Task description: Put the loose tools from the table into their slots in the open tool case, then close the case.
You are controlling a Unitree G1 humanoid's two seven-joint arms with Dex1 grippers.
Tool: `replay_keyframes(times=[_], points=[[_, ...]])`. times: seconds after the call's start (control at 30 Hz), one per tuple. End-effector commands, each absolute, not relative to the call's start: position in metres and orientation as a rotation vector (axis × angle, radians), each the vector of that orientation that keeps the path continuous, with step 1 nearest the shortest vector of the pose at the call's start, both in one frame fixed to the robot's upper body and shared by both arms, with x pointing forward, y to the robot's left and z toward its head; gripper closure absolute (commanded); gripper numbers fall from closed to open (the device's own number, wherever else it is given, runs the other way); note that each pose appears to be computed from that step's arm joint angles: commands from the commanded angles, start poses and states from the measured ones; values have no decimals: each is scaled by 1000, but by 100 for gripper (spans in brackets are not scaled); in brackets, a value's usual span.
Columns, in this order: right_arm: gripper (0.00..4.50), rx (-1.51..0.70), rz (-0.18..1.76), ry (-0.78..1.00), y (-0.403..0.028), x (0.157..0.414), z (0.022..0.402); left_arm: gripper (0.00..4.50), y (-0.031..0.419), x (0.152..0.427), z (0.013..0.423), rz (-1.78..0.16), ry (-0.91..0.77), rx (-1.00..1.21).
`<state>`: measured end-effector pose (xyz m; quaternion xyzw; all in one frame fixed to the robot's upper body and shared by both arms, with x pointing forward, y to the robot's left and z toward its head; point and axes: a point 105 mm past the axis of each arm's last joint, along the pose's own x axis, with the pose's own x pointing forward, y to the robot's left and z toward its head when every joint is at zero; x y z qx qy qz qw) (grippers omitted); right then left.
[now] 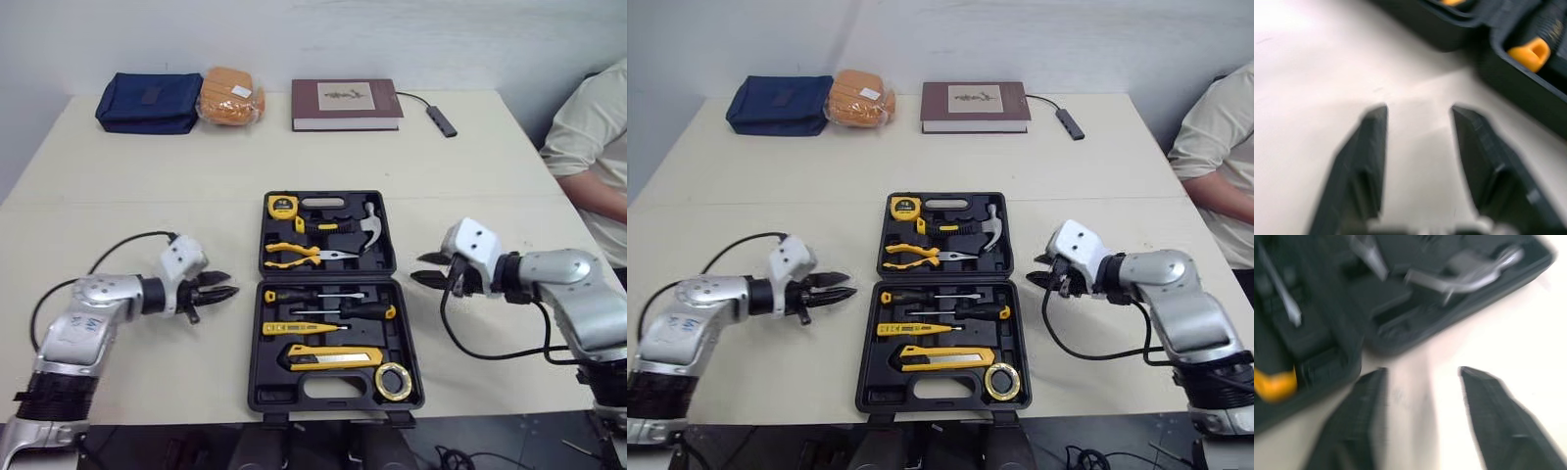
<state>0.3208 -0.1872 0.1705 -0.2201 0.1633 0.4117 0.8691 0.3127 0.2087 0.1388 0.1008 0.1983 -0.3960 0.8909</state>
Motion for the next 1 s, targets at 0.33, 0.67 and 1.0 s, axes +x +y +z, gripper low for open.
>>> replay_keyframes(times=[0.33,0.67,1.0], points=[[0,41,627,542,-155,349,192,8,174,345,167,-631,565,-90],[0,72,540,623,-149,361,179,8,168,355,153,-590,597,-89],[0,31,508,642,-153,367,167,8,153,358,146,-606,618,-102]])
